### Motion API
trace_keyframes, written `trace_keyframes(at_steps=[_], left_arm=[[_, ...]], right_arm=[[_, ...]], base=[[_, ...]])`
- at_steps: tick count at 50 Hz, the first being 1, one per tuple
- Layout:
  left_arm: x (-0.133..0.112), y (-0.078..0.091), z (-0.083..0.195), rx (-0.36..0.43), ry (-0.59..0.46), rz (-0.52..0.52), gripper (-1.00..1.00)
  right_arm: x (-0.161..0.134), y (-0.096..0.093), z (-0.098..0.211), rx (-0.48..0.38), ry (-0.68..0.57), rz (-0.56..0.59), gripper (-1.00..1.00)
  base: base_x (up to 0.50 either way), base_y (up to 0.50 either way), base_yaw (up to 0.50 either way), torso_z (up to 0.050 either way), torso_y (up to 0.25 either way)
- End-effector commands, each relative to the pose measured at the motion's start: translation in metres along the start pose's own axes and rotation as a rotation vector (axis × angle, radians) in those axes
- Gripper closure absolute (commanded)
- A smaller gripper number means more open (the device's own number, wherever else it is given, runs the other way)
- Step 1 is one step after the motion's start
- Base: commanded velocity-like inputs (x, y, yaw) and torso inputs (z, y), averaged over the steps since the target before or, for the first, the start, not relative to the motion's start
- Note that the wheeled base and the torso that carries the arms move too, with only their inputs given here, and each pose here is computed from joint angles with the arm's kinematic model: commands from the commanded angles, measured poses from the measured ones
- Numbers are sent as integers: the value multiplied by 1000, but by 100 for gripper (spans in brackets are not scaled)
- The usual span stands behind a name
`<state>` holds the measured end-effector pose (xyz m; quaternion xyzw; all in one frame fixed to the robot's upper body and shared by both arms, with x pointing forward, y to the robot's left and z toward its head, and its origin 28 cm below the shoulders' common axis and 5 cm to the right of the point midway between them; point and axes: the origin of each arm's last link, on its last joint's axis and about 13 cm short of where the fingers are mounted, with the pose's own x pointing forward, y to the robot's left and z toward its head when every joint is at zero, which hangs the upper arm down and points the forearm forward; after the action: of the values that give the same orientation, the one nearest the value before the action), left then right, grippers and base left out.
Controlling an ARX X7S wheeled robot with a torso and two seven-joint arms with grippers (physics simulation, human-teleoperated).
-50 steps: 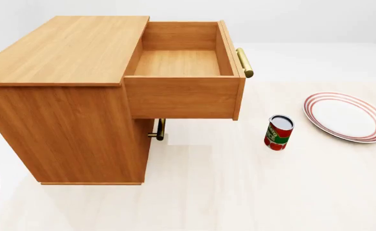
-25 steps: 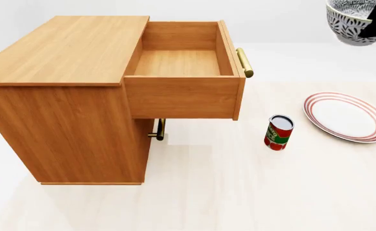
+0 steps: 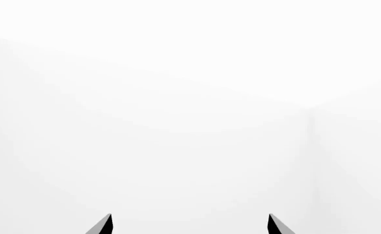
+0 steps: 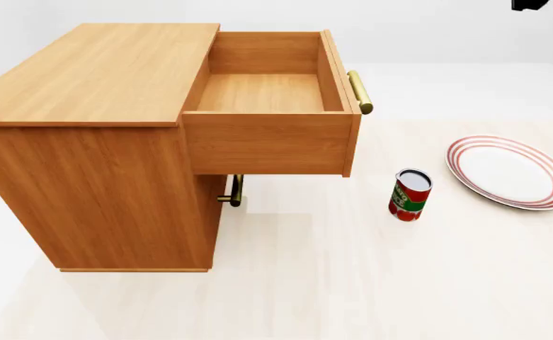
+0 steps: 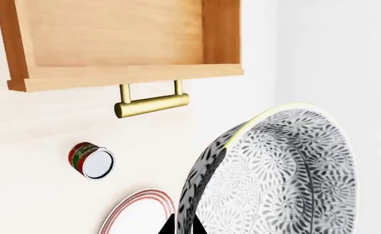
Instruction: Put the bowl in the top drawer of the cabinet.
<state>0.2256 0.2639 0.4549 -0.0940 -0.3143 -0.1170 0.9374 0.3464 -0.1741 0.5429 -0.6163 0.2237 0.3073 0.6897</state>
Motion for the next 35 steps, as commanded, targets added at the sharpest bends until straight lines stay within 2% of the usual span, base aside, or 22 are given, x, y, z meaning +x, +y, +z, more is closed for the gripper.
trace_keyframes(at_steps=[1,14,23,35], left_arm=[[-6,2,8,13,-8,-1,-100],[-16,3,23,39,-31,13,-100],[-24,3,30,41,-33,23,-100],[-21,9,15,26,-71,-7,-100]], right_arm=[[10,-4,39,-126,-96,-14,100],[32,-1,84,-277,-249,-29,100],[35,1,98,-338,-321,-29,100],[33,1,106,-397,-407,-47,100]], base=[[0,0,0,0,0],[0,0,0,0,1],[0,0,0,0,0],[0,0,0,0,0]])
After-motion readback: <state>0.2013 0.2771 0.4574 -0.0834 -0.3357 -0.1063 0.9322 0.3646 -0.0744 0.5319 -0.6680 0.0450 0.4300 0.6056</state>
